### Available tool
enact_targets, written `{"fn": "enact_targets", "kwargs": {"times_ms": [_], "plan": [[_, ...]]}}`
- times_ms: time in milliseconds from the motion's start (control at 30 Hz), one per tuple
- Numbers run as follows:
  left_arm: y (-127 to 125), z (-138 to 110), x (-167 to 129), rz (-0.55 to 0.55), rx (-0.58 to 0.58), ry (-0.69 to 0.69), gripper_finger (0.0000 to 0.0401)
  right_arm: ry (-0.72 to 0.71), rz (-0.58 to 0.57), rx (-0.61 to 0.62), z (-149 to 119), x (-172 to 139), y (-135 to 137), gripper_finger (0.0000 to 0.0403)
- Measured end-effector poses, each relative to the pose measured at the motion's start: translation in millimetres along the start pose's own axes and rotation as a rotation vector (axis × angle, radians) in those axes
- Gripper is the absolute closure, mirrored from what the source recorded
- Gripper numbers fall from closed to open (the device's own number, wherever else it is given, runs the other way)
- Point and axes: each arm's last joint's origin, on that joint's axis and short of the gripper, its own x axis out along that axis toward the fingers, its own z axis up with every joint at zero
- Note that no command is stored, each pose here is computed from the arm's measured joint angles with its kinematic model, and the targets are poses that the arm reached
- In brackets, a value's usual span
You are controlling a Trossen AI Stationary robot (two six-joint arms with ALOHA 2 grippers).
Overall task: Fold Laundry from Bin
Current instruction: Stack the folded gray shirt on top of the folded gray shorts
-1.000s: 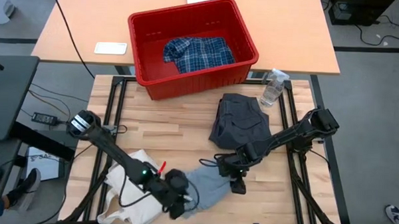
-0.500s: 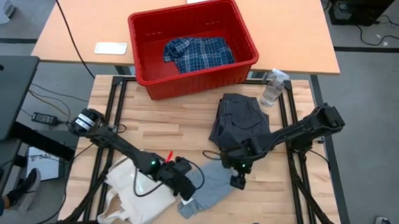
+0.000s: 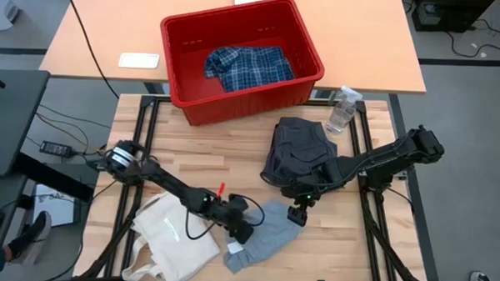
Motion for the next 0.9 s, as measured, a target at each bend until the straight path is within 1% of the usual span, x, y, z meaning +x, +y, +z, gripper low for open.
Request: {"fn": "enact_targets", "kwargs": {"times_ms": [133, 233, 433, 667, 800, 900], "plan": [[-3.9, -2.1, 15.2, -0.101, 0.012, 0.007, 0.0134, -0.014, 0.014, -0.007, 1.8, 1.0, 1.4, 0.009], [-4.2, -3.6, 19.1, -0.121, 0.011, 0.003, 0.0143, -0.01, 0.023, -0.015, 1.3, 0.9, 2.4, 0.009], [-1.9, -3.7, 19.6, -0.094, 0.01, -0.018, 0.0171, -0.004, 0.042, -0.02, 0.2, 1.3, 4.9, 0.009], [-0.5, -3.5, 19.9, -0.07, 0.092, -0.053, 0.0181, -0.005, 0.033, -0.03, -6.0, 3.3, 10.5, 0.009], [0.2, -3.7, 20.2, -0.063, 0.141, -0.056, 0.0181, -0.04, -0.009, -0.051, -10.7, 5.5, 14.4, 0.009], [0.2, -3.5, 20.2, -0.062, 0.155, -0.058, 0.0182, -0.09, -0.053, -0.035, -12.2, 6.2, 15.9, 0.009]]}}
